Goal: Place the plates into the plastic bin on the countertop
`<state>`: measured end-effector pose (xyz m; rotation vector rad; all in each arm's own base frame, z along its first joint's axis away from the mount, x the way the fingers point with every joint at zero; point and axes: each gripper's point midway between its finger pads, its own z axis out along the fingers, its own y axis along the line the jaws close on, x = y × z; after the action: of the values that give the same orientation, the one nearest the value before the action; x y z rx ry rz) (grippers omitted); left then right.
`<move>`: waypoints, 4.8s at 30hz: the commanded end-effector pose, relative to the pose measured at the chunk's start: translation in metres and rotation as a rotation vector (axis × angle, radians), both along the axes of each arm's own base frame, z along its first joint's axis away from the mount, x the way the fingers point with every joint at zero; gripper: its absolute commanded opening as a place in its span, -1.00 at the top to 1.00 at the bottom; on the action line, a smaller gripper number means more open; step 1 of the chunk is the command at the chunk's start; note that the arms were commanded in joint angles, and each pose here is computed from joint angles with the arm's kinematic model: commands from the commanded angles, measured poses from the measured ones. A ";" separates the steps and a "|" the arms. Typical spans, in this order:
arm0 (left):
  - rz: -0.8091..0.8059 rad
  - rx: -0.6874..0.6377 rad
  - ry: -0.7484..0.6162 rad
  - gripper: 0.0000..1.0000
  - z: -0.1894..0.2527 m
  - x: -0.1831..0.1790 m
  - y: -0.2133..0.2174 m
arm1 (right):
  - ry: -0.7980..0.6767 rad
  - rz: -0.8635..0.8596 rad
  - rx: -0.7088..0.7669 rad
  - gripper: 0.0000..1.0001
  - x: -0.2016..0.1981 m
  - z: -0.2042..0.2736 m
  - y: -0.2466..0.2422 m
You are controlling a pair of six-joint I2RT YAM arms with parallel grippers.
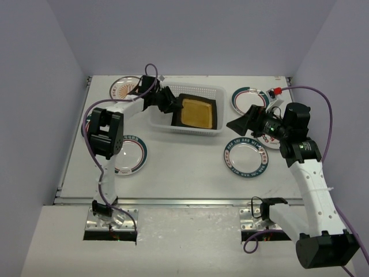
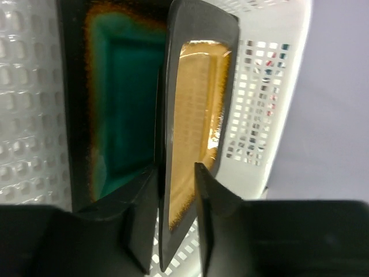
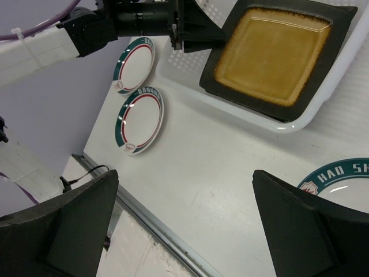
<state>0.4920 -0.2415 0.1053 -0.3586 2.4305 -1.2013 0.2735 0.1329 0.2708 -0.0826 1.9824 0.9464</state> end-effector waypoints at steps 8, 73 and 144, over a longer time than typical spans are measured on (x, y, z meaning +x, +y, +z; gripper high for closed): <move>0.175 0.343 -0.106 -0.13 0.025 0.027 0.039 | -0.065 0.024 0.002 -0.98 0.002 0.018 0.002; -0.040 -0.043 -0.046 1.00 -0.129 -0.210 -0.205 | -0.171 -0.078 0.064 -0.98 -0.049 0.044 -0.007; 0.117 0.385 -0.147 -1.00 0.010 -0.016 -0.010 | 0.250 -0.595 -0.131 -0.98 0.026 -0.076 -0.084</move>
<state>0.4688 -0.2451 0.0944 -0.3311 2.4490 -0.6619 0.2813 0.0567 0.1683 0.5035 2.2414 0.4619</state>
